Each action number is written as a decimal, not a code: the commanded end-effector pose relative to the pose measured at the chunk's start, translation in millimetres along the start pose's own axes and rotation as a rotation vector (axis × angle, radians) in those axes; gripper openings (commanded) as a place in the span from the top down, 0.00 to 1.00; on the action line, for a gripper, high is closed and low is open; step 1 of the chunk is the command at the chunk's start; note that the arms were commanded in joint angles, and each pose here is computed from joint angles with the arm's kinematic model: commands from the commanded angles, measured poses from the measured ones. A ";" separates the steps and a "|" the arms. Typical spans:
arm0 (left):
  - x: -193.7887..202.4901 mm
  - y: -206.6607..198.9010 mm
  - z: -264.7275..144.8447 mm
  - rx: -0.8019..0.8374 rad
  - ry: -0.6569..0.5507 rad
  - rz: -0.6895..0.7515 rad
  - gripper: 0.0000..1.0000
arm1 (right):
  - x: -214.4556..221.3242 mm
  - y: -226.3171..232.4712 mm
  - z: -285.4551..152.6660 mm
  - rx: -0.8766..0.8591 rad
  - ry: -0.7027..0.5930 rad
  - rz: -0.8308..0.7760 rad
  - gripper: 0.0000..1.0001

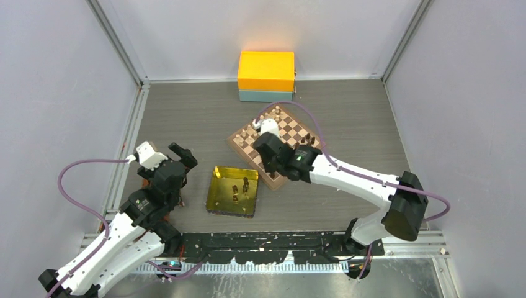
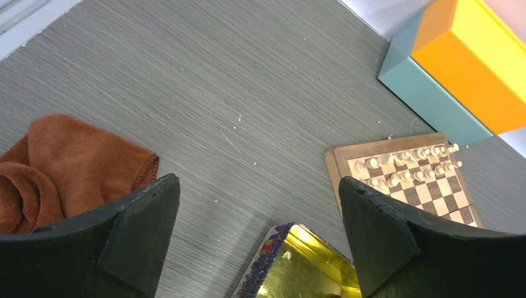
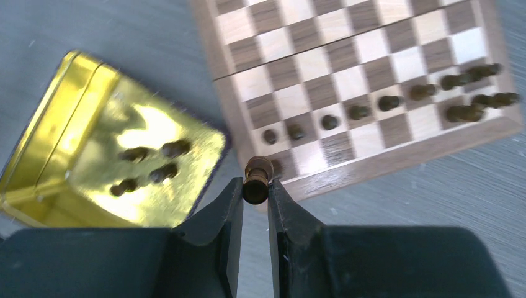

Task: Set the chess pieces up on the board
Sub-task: Place the chess piece on the chessboard.

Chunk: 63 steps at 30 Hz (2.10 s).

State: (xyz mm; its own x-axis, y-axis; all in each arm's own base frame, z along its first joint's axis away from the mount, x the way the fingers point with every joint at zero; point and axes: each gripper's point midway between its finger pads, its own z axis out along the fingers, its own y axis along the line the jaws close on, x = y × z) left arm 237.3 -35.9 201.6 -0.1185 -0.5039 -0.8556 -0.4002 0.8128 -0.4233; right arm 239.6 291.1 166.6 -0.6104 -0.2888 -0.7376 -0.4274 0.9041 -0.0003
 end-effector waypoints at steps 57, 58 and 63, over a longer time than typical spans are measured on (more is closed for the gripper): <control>-1.1 -6.1 4.8 0.008 -0.029 -0.029 0.00 | 41.5 -182.6 104.3 0.293 0.170 0.472 0.99; -1.1 -6.5 4.8 0.009 -0.029 -0.030 0.00 | 42.1 -182.8 104.6 0.294 0.172 0.472 0.99; -0.5 -6.6 5.4 0.006 -0.029 -0.027 0.00 | 43.3 -184.1 105.6 0.295 0.173 0.478 0.99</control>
State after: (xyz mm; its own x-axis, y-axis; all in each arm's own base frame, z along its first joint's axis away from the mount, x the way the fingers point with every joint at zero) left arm 239.9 -38.9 193.9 -0.1291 -0.4996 -0.8566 -0.4005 0.8165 -0.4159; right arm 353.7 143.0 59.2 -0.8211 0.1217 -0.5577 0.0990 0.9926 0.0708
